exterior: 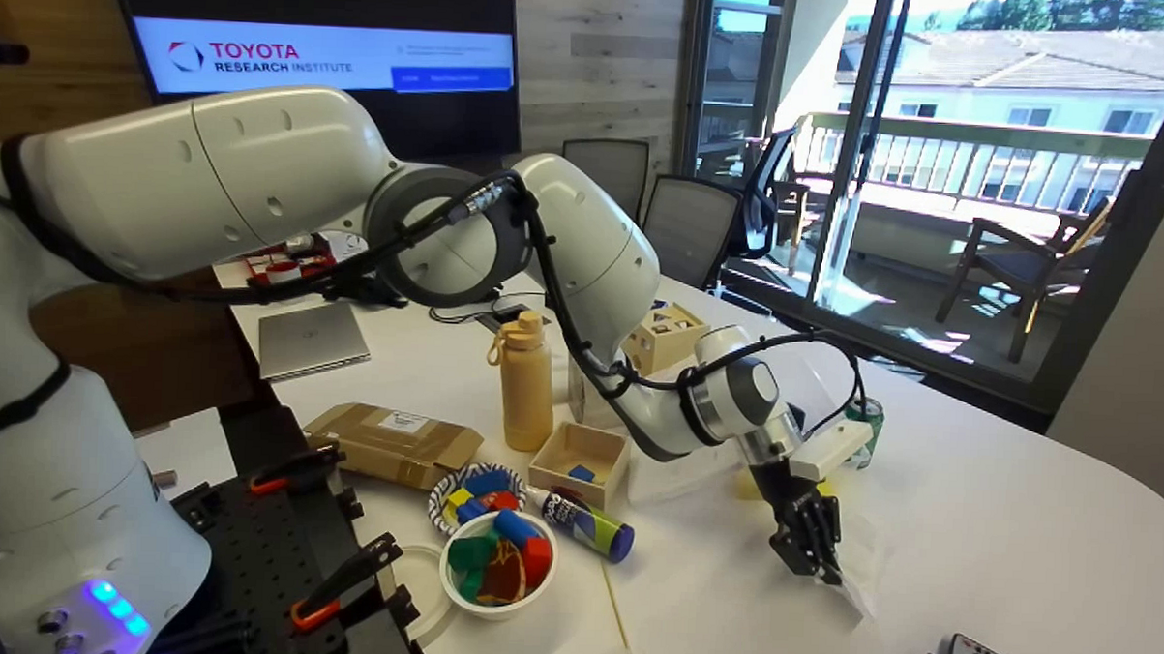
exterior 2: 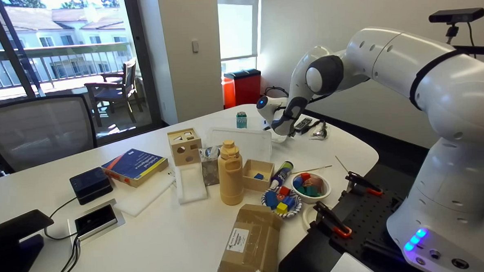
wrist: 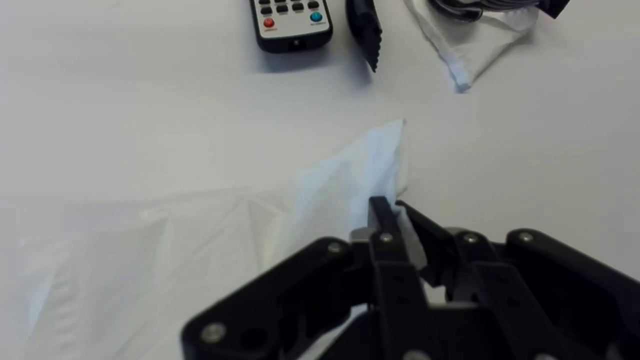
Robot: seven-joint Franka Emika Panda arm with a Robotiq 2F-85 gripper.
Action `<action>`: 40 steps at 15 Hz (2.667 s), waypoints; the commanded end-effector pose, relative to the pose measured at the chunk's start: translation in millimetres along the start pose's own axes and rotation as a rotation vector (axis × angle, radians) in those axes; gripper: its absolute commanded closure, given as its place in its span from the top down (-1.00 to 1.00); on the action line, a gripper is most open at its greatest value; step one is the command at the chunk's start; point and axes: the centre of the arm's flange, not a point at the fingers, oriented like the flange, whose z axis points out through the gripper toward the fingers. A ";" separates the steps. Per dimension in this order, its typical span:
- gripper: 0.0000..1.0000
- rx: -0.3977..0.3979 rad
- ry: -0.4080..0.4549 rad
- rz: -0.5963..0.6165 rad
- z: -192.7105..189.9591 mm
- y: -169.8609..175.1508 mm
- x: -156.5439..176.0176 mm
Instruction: Fold the napkin in four
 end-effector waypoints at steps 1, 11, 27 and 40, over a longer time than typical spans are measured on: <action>-0.97 -0.024 -0.045 -0.087 -9.1 -68.1 -8.0; -0.97 -0.242 -0.022 -0.039 -4.7 -175.7 -33.8; -0.97 -0.312 -0.121 -0.425 -76.2 -99.8 4.9; -0.97 -0.487 -0.148 -0.638 -102.4 -58.2 18.6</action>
